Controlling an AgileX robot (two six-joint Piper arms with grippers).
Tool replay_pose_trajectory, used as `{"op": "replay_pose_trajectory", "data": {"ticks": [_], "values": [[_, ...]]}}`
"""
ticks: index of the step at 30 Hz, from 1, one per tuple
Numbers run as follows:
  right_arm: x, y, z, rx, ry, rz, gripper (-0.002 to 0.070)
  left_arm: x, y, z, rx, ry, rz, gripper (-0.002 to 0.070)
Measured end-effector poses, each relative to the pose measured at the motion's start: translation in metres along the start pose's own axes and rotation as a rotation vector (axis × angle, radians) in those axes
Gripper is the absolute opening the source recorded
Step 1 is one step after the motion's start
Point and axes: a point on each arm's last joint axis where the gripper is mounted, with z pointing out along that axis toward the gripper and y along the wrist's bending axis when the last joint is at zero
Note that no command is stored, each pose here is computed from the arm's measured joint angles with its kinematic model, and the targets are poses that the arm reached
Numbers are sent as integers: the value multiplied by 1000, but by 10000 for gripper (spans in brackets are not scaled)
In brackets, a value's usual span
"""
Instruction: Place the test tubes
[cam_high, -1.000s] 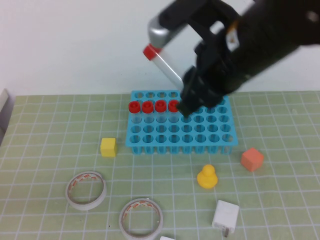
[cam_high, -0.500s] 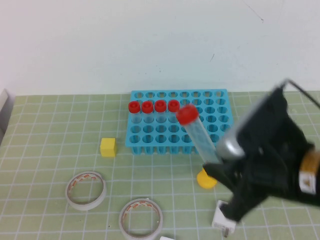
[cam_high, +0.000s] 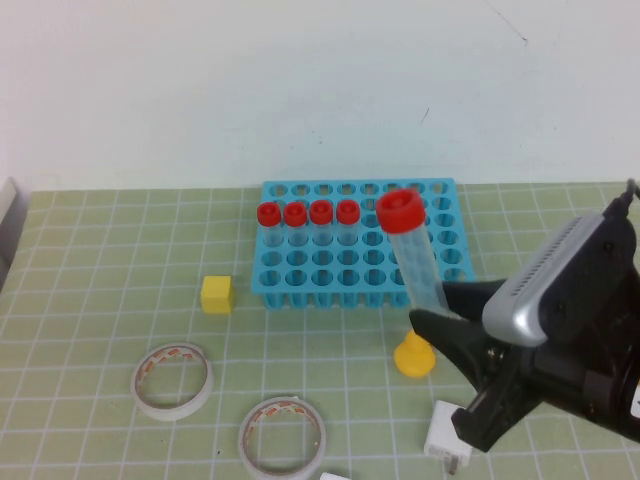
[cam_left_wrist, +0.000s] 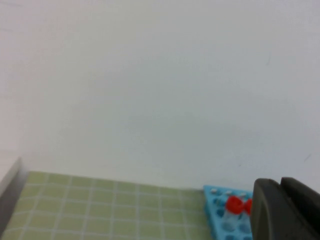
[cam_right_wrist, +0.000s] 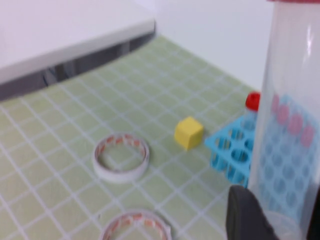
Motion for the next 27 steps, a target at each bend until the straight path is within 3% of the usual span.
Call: {"op": "replay_pose_trajectory", "data": {"ticks": [5, 13, 18, 27], "values": [[-7, 1, 0, -3, -88, -56, 231, -6, -9, 23, 92, -18, -69, -1], [-8, 4, -1, -40, -133, -68, 230, -8, -41, 58, 421, 85, -104, -1], [-9, 9, -2, -85, -150, -87, 230, -7, -53, 69, 571, 149, -102, -1], [-14, 13, -3, -135, -215, -111, 230, -5, -66, 67, 640, 177, -155, -1]]}}
